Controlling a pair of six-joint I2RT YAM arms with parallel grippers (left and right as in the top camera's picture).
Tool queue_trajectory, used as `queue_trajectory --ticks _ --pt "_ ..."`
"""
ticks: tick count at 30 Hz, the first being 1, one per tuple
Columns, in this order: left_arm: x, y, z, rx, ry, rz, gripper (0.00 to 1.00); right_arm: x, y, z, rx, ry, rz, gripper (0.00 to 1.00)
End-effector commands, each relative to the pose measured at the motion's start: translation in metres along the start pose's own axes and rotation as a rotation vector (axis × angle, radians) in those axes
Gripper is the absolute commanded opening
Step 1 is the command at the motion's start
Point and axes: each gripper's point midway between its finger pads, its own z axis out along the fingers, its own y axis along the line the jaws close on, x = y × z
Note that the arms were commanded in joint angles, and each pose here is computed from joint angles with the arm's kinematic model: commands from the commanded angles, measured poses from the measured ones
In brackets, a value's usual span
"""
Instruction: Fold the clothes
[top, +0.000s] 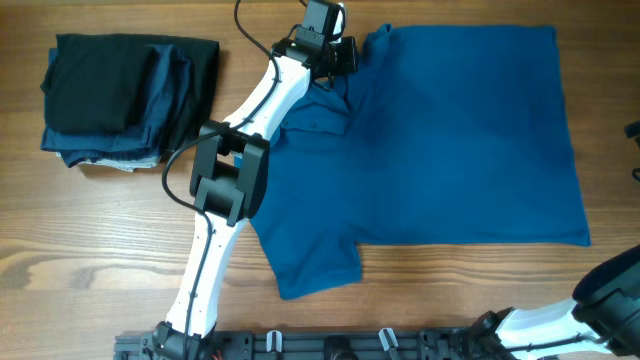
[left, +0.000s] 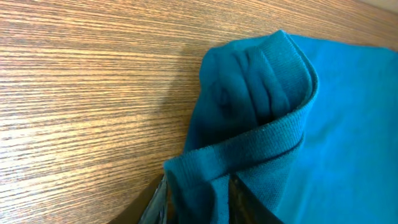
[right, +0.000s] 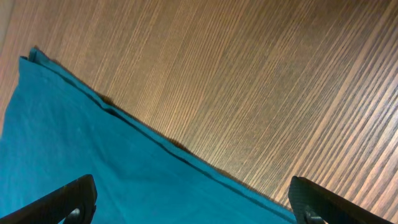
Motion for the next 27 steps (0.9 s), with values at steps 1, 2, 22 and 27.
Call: queue_trajectory --ticks 1,2,22,27 --pt "0.009 0.007 0.011 -0.017 0.017 0.005 0.32 -0.006 0.003 -0.007 -0.017 -0.018 -0.001 1.00" --pt "0.009 0.007 0.011 -0.017 0.017 0.005 0.33 -0.006 0.003 -0.007 -0.017 -0.018 -0.001 1.00" --pt "0.009 0.012 0.015 -0.018 0.011 0.002 0.12 -0.006 0.003 -0.007 -0.017 -0.018 0.000 1.00" --pt "-0.012 0.011 -0.003 -0.012 -0.032 -0.001 0.04 -0.006 0.003 -0.007 -0.017 -0.018 -0.001 1.00"
